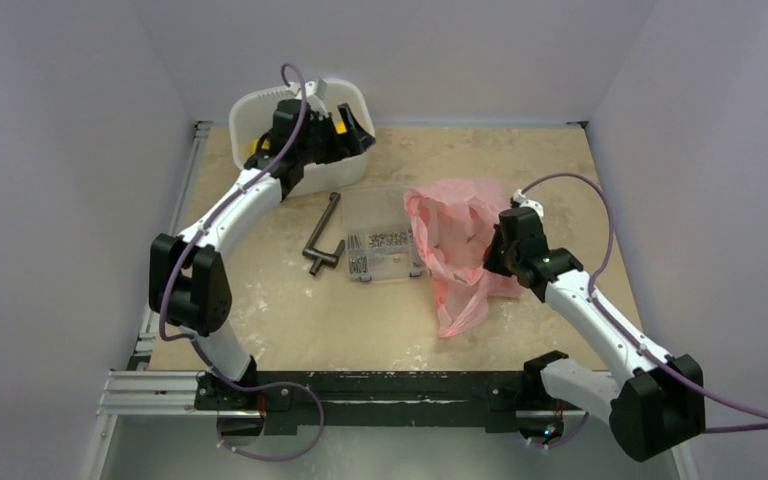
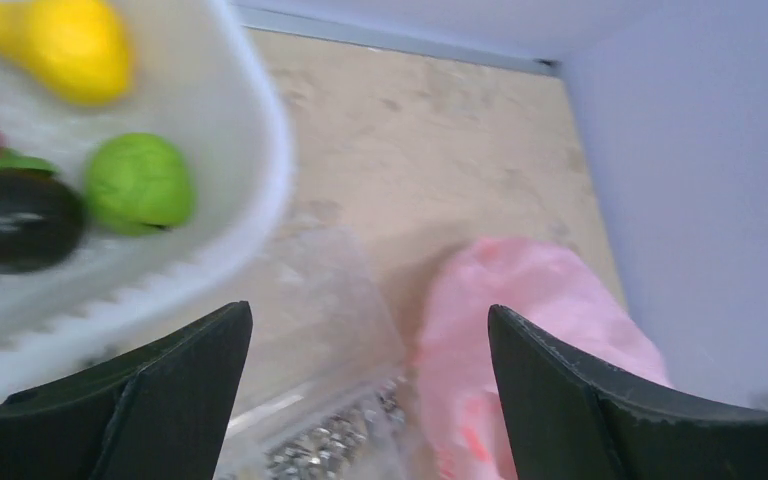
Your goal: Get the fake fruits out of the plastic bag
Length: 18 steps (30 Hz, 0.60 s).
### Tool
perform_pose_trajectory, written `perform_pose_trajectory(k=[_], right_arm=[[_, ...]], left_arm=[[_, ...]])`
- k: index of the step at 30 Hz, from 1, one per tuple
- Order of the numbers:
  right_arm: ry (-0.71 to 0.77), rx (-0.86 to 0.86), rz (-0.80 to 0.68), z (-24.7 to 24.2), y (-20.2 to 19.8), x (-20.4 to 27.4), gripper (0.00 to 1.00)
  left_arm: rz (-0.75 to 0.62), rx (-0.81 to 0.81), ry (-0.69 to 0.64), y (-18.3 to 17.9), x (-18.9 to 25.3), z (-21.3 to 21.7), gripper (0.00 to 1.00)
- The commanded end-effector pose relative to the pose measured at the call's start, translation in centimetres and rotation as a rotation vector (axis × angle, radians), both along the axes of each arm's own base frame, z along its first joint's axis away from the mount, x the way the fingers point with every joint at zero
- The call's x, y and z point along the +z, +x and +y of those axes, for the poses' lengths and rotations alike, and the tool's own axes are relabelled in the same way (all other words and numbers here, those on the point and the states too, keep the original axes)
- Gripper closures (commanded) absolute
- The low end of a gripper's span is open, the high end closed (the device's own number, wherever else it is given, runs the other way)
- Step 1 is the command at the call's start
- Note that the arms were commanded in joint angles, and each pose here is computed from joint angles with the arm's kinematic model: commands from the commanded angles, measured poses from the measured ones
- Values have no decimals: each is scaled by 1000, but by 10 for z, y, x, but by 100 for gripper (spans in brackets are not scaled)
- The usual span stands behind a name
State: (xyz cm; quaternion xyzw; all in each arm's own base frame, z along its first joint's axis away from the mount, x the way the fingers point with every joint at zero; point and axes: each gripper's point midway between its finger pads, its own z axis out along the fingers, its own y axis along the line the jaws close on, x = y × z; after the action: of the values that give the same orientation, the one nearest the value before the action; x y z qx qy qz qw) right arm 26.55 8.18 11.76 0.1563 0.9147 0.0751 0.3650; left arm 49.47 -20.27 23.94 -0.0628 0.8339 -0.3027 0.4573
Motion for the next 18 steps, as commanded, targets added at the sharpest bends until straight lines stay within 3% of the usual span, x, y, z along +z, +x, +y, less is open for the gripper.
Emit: perform_pose_trajectory(k=[1, 4, 11, 18], right_arm=[[19, 155, -136, 25, 36, 37, 100], [15, 158, -154, 26, 39, 48, 100], [102, 110, -41, 25, 3, 1, 100], [109, 79, -9, 20, -11, -11, 100]], left_arm=[[-119, -184, -124, -53, 34, -71, 15], [-131, -300, -163, -91, 29, -105, 23], [-223, -513, -124, -175, 5, -170, 31], [-185, -671, -47, -202, -38, -237, 45]])
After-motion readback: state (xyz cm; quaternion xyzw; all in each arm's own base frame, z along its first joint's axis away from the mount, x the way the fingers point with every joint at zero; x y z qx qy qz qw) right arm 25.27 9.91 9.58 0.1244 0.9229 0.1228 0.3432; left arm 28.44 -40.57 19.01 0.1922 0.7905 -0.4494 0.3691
